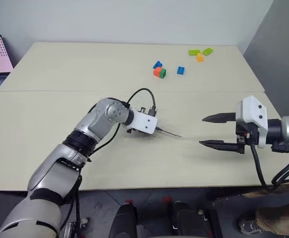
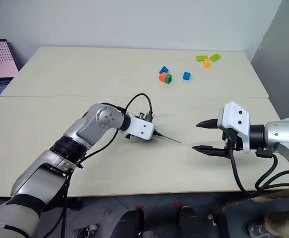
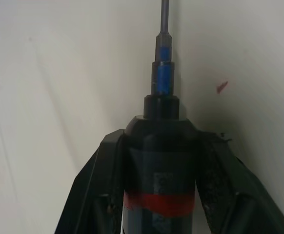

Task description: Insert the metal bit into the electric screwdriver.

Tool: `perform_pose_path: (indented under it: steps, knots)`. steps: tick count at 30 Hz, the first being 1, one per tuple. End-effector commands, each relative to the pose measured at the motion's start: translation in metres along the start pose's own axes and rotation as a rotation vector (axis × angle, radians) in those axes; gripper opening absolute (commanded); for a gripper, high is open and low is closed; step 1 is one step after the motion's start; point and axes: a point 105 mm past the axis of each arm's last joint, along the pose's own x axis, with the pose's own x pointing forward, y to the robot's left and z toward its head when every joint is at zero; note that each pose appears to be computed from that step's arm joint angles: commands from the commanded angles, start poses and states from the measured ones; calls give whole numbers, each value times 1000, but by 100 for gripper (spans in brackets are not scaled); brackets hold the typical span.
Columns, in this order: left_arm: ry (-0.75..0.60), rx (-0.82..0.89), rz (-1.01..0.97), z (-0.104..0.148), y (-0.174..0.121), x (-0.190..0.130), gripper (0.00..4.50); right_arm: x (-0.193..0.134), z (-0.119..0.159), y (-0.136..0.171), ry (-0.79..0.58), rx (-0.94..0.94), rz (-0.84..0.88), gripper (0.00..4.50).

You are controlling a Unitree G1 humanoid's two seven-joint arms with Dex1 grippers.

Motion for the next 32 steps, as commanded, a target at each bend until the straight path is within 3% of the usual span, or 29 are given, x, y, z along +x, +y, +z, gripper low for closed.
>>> perform_pose_path:
  steps: [1, 5, 8, 14, 18, 21, 27, 32]
  knots:
    - [-20, -6, -31, 4, -3, 6, 315, -4, 8, -1, -10, -37, -27, 345]
    - [-44, -43, -9, 7, 6, -1, 391, -4, 9, -2, -9, -37, -28, 345]
    - [-68, -160, 70, 4, 23, -24, 446, -4, 7, -4, 4, -38, -36, 345]
    - [-205, -487, 198, -11, 29, -87, 446, -8, 0, -8, 21, -27, -61, 345]
    - [-260, -632, 264, -18, 12, -125, 446, -11, -5, -9, 20, -4, -70, 345]
    - [-224, -771, 294, -30, -21, -156, 446, -14, -14, -10, 24, 22, -60, 345]
    - [-204, -936, 336, -32, -52, -176, 446, -18, -29, -11, 43, 59, -42, 345]
    - [-247, -1030, 342, -27, -70, -172, 446, -16, -34, -16, 45, 55, -43, 345]
